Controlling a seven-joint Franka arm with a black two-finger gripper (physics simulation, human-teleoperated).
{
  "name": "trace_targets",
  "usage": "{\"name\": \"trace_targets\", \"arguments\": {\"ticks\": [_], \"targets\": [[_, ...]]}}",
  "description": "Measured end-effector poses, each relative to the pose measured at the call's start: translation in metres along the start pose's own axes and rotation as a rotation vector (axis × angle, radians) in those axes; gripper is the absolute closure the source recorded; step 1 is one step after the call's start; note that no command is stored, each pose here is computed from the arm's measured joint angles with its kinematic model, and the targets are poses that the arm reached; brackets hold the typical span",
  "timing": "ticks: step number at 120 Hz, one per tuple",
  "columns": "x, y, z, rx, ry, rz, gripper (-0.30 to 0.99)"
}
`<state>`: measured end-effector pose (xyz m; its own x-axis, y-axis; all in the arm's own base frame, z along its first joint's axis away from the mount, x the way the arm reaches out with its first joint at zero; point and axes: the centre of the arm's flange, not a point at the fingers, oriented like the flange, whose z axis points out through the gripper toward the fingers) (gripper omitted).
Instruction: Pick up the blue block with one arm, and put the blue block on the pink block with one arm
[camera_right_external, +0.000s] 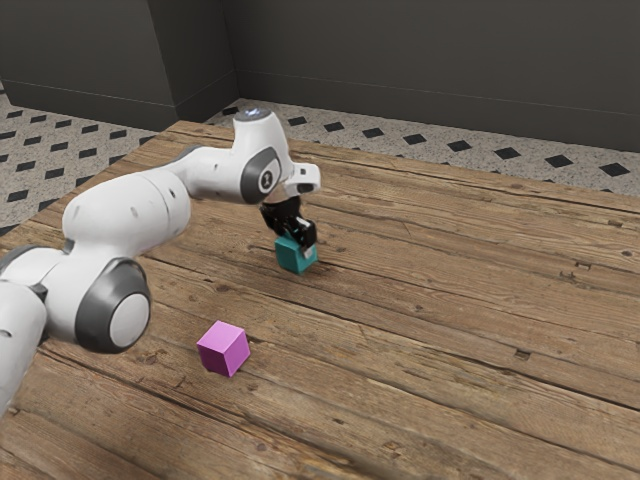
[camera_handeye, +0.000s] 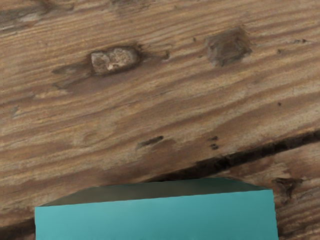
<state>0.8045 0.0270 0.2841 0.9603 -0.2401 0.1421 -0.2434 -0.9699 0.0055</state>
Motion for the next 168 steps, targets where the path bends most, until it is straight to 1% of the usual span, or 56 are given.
{"name": "trace_targets", "arguments": {"ticks": [8,20,37,60,81,96,123,142,168], "targets": [[-0.009,0.006,-0.017,-0.003,-0.014,-0.007,0.33],[-0.037,0.018,-0.04,-0.012,-0.047,-0.024,0.34],[-0.071,0.029,-0.072,-0.007,-0.052,-0.05,0.34],[-0.114,0.038,-0.112,0.056,-0.043,-0.046,0.34],[-0.141,0.042,-0.135,0.103,-0.027,-0.05,0.34],[-0.163,0.047,-0.142,0.113,-0.032,-0.082,0.34],[-0.197,0.055,-0.144,0.109,-0.051,-0.183,0.34],[-0.207,0.061,-0.146,0.109,-0.052,-0.241,0.34],[-0.221,0.094,-0.145,0.119,-0.063,-0.261,0.34]]}}
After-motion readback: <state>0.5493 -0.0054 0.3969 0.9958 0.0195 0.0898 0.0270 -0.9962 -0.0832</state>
